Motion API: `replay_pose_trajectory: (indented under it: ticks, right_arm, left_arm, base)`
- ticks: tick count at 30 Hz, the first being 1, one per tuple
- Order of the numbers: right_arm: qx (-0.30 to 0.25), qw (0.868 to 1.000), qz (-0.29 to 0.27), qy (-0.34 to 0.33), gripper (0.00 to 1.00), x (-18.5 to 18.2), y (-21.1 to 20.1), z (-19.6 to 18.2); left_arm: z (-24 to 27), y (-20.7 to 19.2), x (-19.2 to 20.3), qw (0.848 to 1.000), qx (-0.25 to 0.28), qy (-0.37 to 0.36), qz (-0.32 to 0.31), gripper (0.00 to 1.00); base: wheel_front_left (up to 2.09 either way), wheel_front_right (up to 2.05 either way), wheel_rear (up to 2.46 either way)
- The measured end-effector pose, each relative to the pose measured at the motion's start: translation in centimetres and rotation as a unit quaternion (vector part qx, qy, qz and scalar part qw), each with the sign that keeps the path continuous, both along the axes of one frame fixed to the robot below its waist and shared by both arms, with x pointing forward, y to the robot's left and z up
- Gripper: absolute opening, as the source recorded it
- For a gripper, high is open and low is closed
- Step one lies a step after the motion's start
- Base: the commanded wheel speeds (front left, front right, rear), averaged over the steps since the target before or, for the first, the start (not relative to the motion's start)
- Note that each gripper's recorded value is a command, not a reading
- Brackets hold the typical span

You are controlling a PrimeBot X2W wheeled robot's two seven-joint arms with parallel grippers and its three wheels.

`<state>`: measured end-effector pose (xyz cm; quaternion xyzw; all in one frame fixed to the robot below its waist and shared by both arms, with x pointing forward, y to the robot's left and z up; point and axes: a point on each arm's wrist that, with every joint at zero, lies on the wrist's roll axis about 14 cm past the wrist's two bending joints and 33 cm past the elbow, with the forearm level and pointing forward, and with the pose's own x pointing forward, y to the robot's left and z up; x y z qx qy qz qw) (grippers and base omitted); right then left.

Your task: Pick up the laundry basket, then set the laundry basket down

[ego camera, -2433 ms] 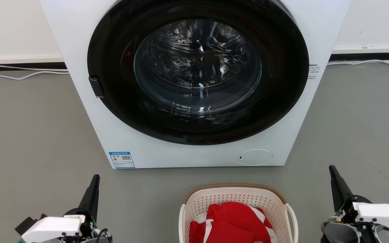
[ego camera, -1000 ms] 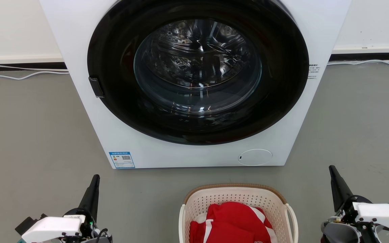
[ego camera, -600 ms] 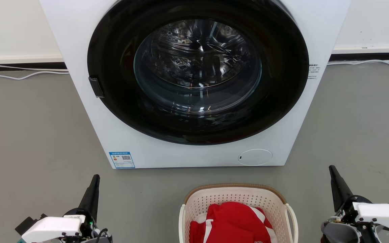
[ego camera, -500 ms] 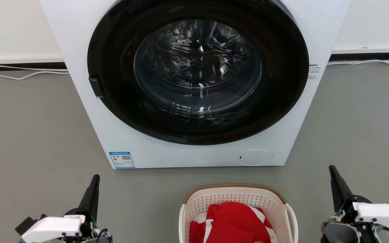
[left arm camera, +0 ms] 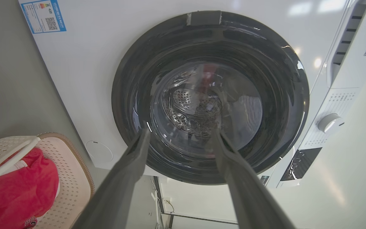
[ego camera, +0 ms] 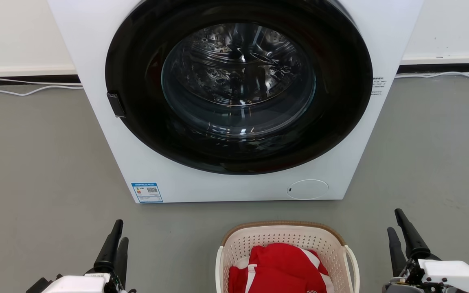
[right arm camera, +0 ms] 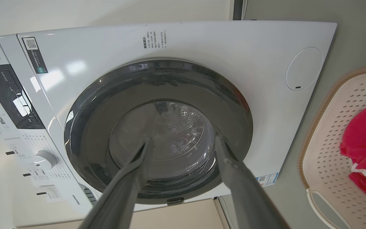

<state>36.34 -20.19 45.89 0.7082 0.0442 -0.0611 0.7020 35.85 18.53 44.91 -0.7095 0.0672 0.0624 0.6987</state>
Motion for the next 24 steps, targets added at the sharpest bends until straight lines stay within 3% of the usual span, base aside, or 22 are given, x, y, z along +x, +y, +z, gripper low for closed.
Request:
replay_pose_trajectory:
  ticks: [15,24]
  right_arm:
    - [-0.026,1.0,0.008,-0.012,1.0,0.3,0.8,0.8]
    - [-0.08,0.996,0.016,-0.025,1.0,0.6,0.8,1.8]
  left_arm:
    - [0.8,-0.3,0.3,0.999,0.045,-0.012,-0.004,1.0]
    - [1.3,-0.9,0.6,0.994,0.105,-0.021,-0.018,1.0]
  base:
    - [0.0,0.0,0.0]
    - [0.0,0.0,0.0]
